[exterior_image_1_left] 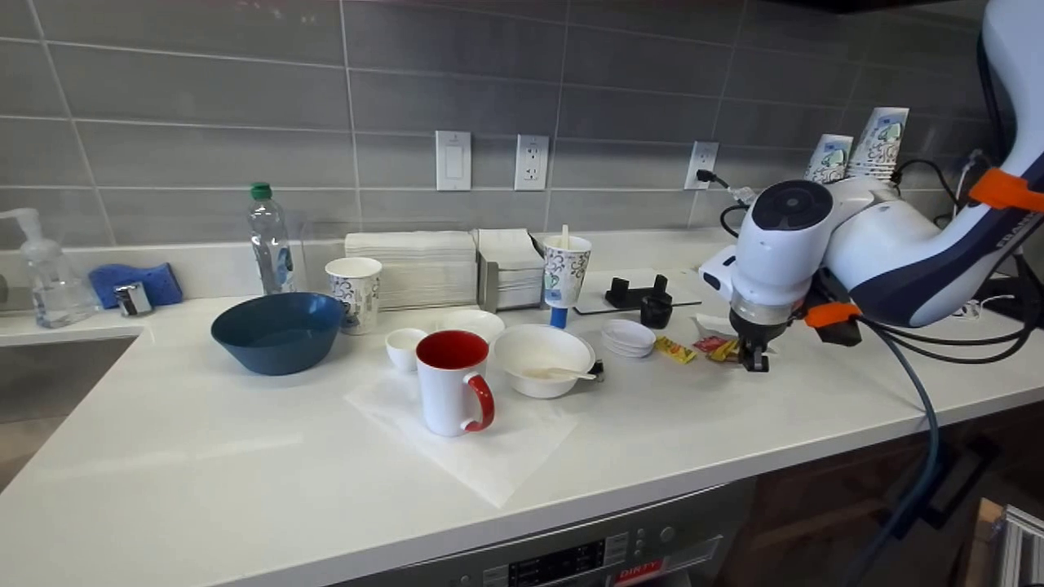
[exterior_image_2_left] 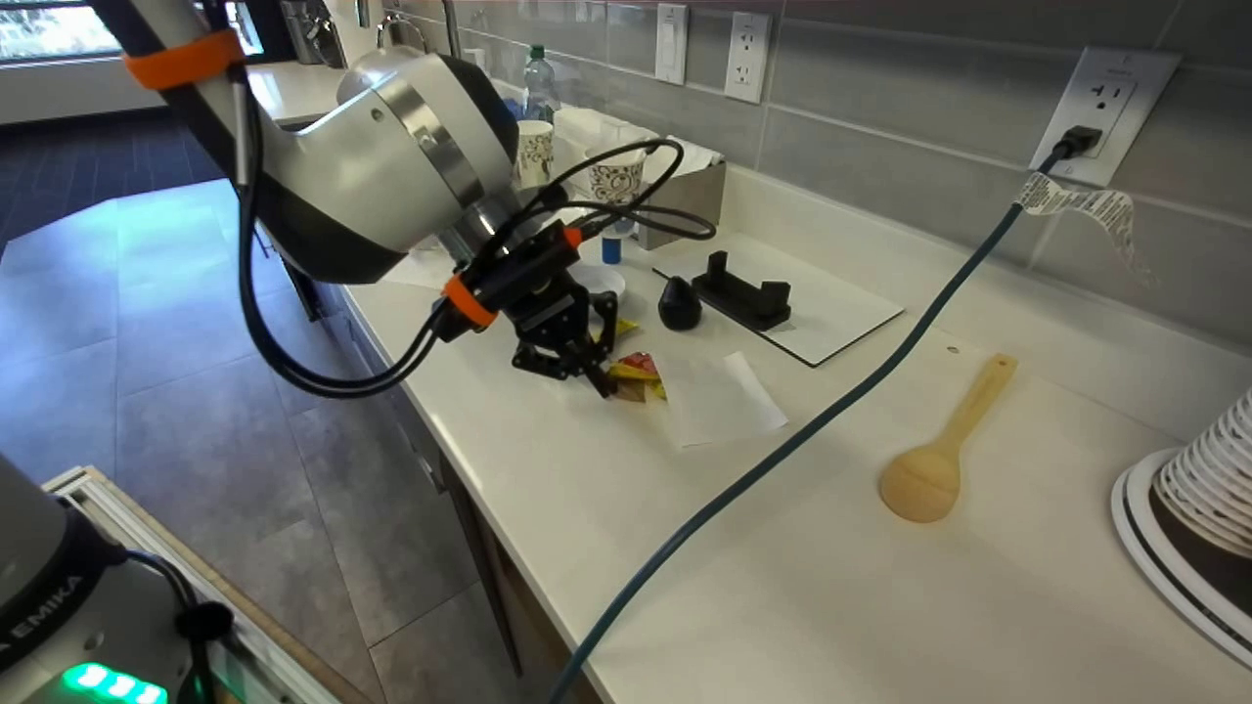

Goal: Put a sauce packet in the bowl

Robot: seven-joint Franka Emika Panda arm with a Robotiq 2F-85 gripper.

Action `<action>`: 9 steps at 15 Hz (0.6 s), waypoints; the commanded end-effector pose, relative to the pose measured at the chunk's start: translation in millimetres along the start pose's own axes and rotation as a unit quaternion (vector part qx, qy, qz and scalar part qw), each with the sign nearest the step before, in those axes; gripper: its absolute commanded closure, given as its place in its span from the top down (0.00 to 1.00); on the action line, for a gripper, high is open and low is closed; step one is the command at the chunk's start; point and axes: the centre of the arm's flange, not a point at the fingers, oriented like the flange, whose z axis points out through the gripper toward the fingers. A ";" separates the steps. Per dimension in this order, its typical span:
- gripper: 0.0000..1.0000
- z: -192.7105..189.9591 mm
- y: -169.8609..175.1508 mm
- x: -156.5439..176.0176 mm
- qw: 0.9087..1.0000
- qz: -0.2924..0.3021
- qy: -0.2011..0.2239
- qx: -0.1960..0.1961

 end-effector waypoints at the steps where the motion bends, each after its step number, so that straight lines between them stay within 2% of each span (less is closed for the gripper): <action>1: 0.01 -39.2 1.5 -31.2 0.999 0.016 0.014 0.027; 4: 0.01 -53.8 2.4 -43.8 0.998 0.019 0.020 0.048; 7: 0.01 -60.9 2.5 -55.6 0.995 0.004 0.010 0.094; 9: 0.01 -61.7 20.0 -56.4 0.992 0.021 0.010 0.124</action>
